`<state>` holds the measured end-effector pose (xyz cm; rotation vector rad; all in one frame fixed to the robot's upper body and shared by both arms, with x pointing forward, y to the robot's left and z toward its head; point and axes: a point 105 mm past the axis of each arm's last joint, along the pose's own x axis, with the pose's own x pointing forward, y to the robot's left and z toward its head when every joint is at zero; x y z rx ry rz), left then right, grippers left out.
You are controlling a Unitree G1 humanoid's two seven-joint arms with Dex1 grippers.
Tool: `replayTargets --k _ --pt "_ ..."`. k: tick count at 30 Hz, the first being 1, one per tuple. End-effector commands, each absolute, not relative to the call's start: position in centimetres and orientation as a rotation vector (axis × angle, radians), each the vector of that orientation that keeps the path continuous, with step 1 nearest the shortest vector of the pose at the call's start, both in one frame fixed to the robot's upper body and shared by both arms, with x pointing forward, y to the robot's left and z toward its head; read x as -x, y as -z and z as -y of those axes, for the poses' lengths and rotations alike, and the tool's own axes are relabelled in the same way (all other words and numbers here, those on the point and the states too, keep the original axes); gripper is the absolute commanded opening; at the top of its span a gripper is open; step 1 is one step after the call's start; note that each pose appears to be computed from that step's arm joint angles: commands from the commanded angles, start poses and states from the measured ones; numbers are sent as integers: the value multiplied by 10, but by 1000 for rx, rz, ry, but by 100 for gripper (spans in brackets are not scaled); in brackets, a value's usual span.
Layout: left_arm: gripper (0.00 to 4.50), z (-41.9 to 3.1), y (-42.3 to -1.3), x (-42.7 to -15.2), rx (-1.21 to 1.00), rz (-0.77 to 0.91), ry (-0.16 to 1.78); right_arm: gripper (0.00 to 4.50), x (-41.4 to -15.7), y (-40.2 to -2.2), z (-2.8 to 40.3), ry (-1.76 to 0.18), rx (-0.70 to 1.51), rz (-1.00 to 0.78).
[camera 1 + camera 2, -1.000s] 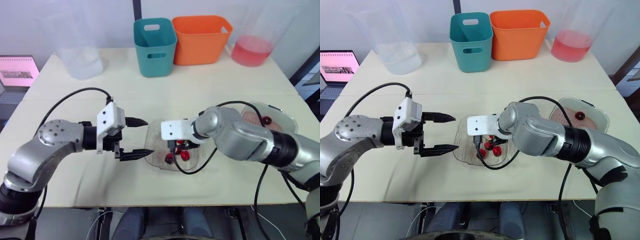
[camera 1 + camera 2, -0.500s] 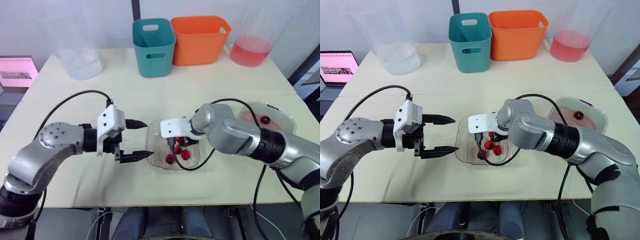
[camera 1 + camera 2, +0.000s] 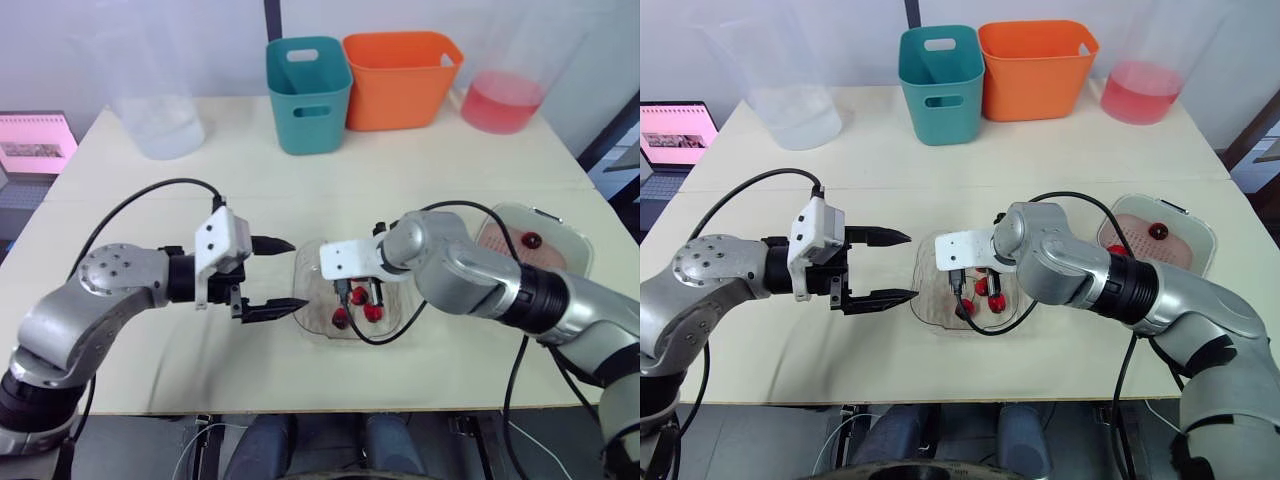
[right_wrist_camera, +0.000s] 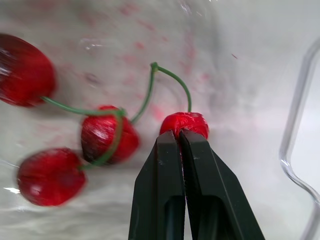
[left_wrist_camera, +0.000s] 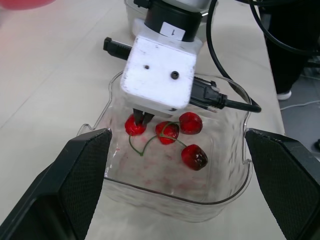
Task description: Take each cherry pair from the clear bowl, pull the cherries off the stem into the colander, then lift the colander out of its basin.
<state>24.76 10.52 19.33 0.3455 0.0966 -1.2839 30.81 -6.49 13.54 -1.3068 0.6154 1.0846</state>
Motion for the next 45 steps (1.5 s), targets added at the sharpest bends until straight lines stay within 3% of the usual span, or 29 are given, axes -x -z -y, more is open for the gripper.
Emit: replayTargets --k 1,11,18,30,35,43,45 --pt "450 -106 -202 -250 -373 -52 1278 9 -305 -156 63 -1082 1284 -552" --pt "450 -114 -200 -256 -376 -72 1268 9 -292 -192 61 -1072 1140 -464" --pt "450 -122 -214 -267 -244 -24 1220 9 -293 -201 67 -1012 886 -420" --pt "450 -121 -285 -295 8 177 1250 9 -286 -290 80 -1008 367 -40" --pt "450 -105 -303 -302 55 226 1304 9 -285 -299 77 -1003 300 6" --pt "450 -92 -294 -313 64 194 1327 9 -284 -302 74 -989 273 32" --pt "395 -92 -294 -314 71 192 1324 0 -284 -303 74 -989 269 36"
